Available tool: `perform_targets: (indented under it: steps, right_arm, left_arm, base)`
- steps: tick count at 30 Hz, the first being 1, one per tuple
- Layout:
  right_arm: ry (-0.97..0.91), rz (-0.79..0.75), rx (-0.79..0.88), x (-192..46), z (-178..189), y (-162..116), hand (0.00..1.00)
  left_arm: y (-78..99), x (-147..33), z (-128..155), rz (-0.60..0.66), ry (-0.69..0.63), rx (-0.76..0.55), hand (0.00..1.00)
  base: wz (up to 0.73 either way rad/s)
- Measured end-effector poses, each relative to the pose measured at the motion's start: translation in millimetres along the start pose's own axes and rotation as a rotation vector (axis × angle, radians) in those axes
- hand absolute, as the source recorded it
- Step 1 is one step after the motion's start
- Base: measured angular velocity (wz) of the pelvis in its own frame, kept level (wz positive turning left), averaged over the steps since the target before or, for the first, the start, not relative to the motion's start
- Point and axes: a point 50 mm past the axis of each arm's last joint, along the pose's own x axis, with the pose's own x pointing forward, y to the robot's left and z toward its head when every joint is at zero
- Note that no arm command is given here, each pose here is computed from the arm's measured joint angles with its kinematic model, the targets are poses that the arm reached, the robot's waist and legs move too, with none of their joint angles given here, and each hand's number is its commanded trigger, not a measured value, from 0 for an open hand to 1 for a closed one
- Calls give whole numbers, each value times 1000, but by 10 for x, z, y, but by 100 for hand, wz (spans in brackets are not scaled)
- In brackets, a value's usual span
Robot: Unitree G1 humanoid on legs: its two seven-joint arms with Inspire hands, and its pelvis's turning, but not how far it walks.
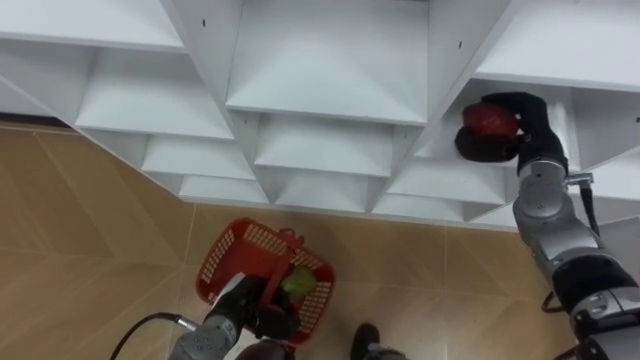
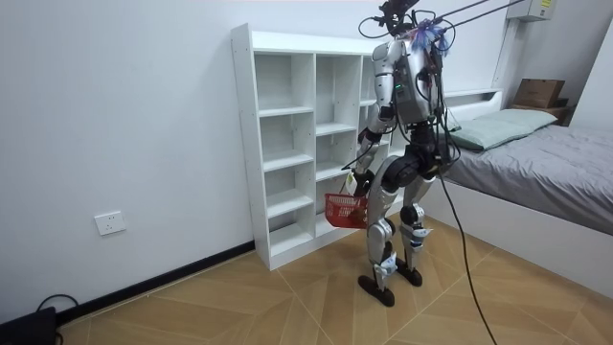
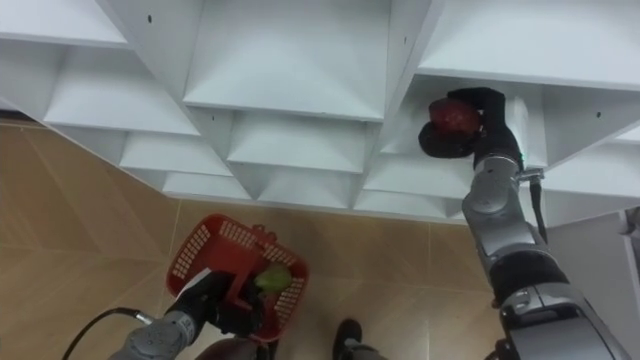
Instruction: Collect fruits from the closet
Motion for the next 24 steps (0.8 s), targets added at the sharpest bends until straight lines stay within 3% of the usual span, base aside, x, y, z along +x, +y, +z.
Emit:
perform_targets:
  steps: [24]
  right_arm:
    - [-25,15,0,-7,34,30,100]
  left_arm:
    - [13,35,129,7,-41,12,100]
  base:
    - [-1]
